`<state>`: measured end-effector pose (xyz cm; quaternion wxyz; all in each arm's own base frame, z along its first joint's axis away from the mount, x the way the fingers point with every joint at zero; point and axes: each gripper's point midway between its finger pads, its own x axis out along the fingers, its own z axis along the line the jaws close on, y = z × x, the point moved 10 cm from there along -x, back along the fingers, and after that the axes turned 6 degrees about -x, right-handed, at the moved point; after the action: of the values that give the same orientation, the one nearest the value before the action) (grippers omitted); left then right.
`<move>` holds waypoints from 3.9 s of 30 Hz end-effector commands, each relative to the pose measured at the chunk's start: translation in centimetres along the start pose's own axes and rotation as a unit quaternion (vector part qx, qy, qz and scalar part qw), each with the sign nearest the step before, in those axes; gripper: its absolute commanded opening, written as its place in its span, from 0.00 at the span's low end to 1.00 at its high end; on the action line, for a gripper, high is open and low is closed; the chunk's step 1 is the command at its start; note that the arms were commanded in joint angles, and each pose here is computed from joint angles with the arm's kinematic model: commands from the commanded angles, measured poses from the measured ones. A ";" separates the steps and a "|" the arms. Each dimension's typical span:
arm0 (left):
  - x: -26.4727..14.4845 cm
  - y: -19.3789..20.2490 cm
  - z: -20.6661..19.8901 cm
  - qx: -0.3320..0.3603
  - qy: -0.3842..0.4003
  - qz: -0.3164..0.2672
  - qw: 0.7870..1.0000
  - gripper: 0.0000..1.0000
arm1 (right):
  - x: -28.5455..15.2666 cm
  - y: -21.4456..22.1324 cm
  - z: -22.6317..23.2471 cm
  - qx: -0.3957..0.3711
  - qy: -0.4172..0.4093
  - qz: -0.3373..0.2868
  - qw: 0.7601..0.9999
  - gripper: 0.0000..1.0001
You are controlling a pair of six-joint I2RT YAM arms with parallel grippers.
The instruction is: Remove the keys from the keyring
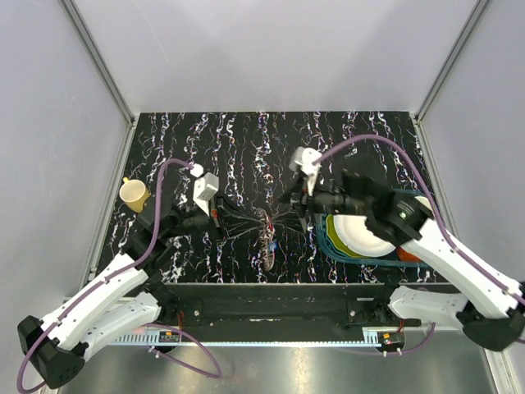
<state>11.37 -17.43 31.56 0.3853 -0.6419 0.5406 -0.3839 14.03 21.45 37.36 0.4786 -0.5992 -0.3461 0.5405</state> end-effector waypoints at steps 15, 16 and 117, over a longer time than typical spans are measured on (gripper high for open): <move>-2.1 -5.2 -3.6 0.121 0.067 -0.342 0.929 0.00 | -0.8 -0.5 -0.3 -0.095 0.084 -0.265 0.956 0.65; -2.3 -5.5 -3.9 0.126 0.077 -0.355 0.923 0.00 | -0.5 -0.7 -0.3 -0.102 0.076 -0.267 0.955 0.65; -1.8 -3.0 -1.8 0.081 0.038 -0.310 0.947 0.00 | 0.5 -2.0 2.7 -0.096 0.045 -0.212 0.972 0.48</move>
<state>11.77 -15.96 33.53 0.2857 -0.7628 0.3059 -0.4929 12.76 23.70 34.84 0.5103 -0.6131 -0.4729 0.3741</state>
